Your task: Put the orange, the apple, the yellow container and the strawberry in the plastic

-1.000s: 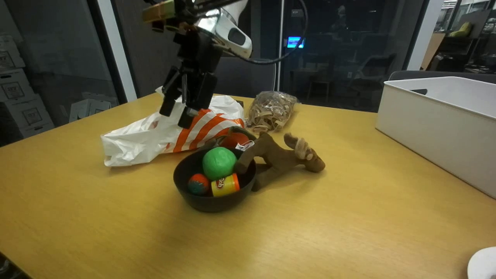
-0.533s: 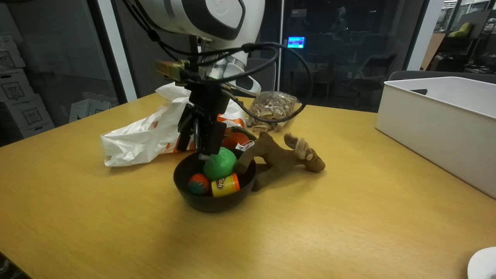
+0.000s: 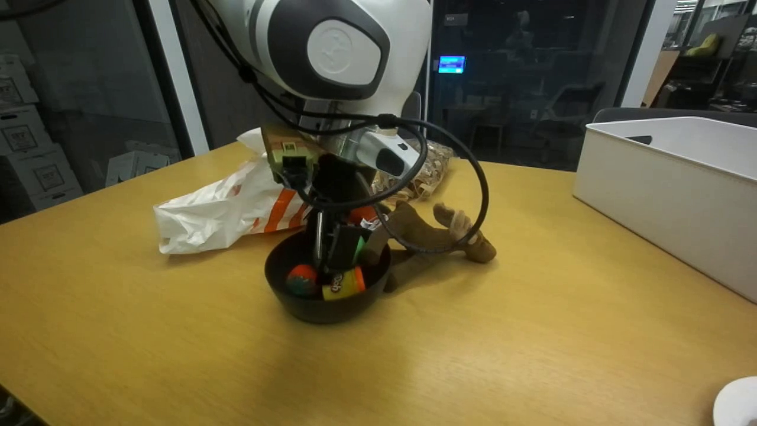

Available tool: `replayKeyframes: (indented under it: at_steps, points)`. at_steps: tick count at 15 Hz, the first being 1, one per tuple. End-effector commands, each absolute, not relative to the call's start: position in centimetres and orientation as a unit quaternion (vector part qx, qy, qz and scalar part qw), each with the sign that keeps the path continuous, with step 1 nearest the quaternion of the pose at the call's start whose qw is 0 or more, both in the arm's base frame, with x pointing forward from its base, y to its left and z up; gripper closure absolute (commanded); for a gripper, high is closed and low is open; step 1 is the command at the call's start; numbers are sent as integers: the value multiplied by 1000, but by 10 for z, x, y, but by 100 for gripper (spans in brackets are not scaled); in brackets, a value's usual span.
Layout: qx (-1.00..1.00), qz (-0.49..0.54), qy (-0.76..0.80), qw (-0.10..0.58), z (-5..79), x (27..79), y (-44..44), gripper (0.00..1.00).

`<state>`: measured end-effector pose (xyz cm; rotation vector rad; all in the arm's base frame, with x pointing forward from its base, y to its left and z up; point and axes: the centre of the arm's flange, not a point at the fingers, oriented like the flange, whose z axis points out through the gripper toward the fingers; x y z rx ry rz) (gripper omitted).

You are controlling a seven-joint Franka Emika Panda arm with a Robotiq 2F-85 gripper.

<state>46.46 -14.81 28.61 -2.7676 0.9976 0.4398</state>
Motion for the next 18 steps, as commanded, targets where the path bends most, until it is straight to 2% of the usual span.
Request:
replayKeyframes:
  at_steps: [1,5,6,7,10,18]
  points:
    - [-919,100,366,106,300,455,-151,0]
    - [-917,81,375,112,301,461,-148,0]
    - [-918,77,372,111,302,462,-147,11]
    - [-918,73,373,112,303,463,-147,27]
    - [-918,67,373,113,304,464,-146,49]
    - [-929,78,340,124,373,439,-149,50]
